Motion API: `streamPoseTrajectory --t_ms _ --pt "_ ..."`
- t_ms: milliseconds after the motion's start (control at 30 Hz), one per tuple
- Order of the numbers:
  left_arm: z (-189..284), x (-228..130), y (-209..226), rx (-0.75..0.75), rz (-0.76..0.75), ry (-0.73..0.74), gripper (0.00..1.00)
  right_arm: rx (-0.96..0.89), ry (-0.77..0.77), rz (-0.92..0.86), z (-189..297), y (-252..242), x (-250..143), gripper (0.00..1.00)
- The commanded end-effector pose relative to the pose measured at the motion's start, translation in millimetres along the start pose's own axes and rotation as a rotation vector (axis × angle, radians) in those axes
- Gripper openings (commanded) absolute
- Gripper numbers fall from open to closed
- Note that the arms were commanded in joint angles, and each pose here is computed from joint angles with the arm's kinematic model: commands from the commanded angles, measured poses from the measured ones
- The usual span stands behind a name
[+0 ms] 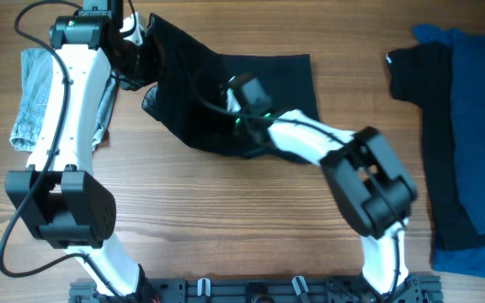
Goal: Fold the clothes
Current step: 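Fold the right half over toward the left gripper with the right gripper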
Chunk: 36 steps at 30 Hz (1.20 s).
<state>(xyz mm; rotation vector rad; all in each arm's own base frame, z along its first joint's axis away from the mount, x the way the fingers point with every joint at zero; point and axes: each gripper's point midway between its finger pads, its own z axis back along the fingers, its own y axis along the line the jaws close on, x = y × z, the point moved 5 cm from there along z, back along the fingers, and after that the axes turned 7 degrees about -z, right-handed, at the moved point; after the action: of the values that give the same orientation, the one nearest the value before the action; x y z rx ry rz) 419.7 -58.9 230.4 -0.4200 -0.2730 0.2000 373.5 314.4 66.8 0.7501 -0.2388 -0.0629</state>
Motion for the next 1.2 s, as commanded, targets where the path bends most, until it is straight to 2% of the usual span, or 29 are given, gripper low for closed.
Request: streamPoseTrajectory --t_ms 0,167,333,533,667,800,867,967,1167 --pt "16 2 -10 -0.02 -0.005 -0.04 0.04 0.025 -0.163 0.057 38 19 40 0.04" --pt "16 2 -10 -0.021 -0.005 -0.039 0.04 0.05 -0.205 0.076 18 14 48 0.04" --pt "16 2 -10 -0.02 -0.004 -0.039 0.04 0.046 -0.196 0.038 -20 -4 39 0.04" --pt "16 2 -10 -0.02 -0.004 -0.038 0.04 0.114 -0.21 0.128 -61 -3 23 0.04" --pt "16 0 -10 -0.018 -0.002 -0.032 0.04 0.131 -0.266 0.157 -40 7 46 0.04" --pt "16 0 -10 -0.018 -0.001 -0.031 0.04 0.15 -0.401 0.165 10 19 95 0.04" --pt "16 0 -9 -0.017 0.0 -0.029 0.04 0.116 -0.465 0.149 18 13 111 0.04" --pt "16 0 -9 -0.017 0.0 -0.028 0.04 0.042 -0.557 0.129 17 1 121 0.04" --pt "16 -1 -9 -0.015 0.002 -0.023 0.04 0.112 -0.627 0.163 -11 -10 126 0.04"
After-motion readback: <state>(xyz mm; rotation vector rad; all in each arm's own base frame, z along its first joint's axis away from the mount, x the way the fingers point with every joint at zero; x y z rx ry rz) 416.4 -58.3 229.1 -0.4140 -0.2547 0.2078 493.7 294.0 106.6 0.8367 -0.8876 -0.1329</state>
